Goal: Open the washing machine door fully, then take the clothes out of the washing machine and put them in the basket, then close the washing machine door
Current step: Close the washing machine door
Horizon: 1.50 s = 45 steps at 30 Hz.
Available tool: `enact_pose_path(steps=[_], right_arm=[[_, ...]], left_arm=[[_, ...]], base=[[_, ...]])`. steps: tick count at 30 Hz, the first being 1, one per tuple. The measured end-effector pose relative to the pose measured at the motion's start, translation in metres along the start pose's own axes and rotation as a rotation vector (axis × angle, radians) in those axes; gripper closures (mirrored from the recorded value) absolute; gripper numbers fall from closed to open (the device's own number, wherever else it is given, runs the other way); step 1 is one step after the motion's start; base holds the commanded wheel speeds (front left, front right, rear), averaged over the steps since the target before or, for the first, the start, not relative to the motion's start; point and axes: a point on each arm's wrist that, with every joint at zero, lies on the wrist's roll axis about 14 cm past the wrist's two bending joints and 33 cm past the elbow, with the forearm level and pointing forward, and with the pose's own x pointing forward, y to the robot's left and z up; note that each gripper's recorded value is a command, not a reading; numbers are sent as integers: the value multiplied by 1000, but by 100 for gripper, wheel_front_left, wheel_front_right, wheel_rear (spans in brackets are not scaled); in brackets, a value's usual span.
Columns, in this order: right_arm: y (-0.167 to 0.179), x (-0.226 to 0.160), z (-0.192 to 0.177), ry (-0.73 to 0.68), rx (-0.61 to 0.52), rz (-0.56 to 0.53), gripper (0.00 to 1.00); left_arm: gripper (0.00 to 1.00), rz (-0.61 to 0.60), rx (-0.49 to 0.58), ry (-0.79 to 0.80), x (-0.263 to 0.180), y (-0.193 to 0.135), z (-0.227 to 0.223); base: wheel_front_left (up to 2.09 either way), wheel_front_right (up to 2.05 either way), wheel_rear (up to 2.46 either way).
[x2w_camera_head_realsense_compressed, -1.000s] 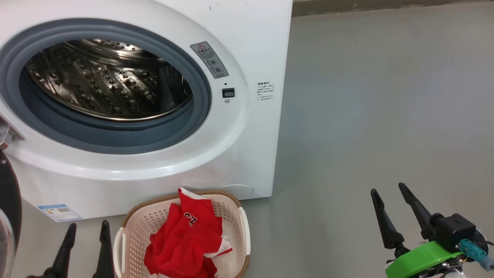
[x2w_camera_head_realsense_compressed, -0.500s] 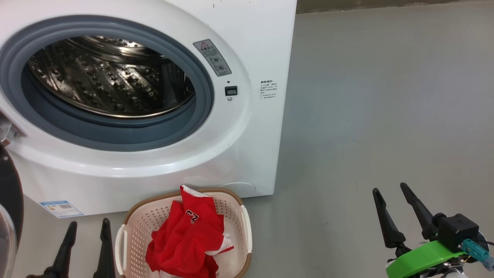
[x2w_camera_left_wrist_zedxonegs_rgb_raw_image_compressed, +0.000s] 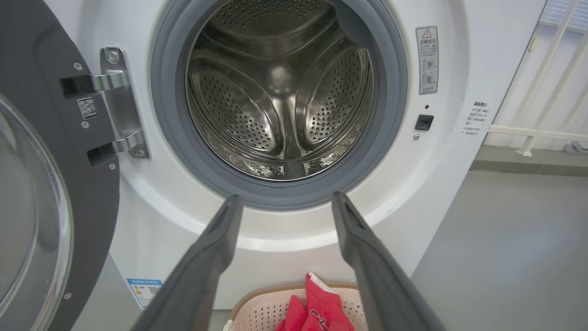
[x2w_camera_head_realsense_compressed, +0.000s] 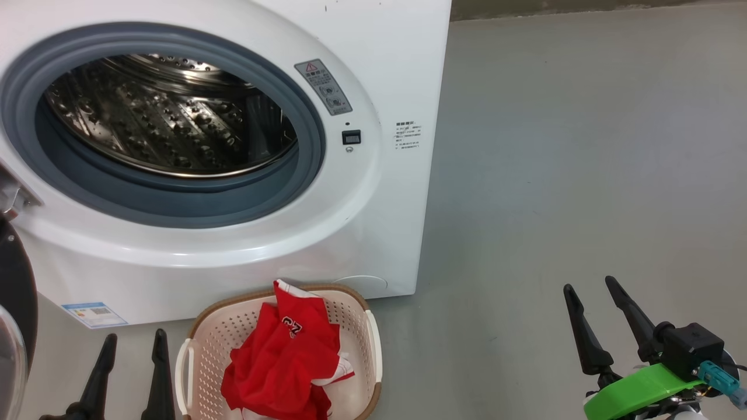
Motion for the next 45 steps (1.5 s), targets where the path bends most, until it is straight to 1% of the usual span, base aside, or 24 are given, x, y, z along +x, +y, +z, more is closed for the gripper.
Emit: enact_pose_path(steps=[13, 31, 45], right_arm=[[0, 0, -1, 2, 1, -1, 0], [1, 0, 3, -8, 0, 3, 0], [3, 1, 4, -13, -1, 9, 0]], left_arm=[[0, 3, -9, 2, 0, 1, -1], [0, 2, -7, -13, -1, 0, 4], [0, 6, -7, -18, -3, 1, 6]], base=[[-4, 4, 0], [-95, 95, 0], [-10, 10, 0]])
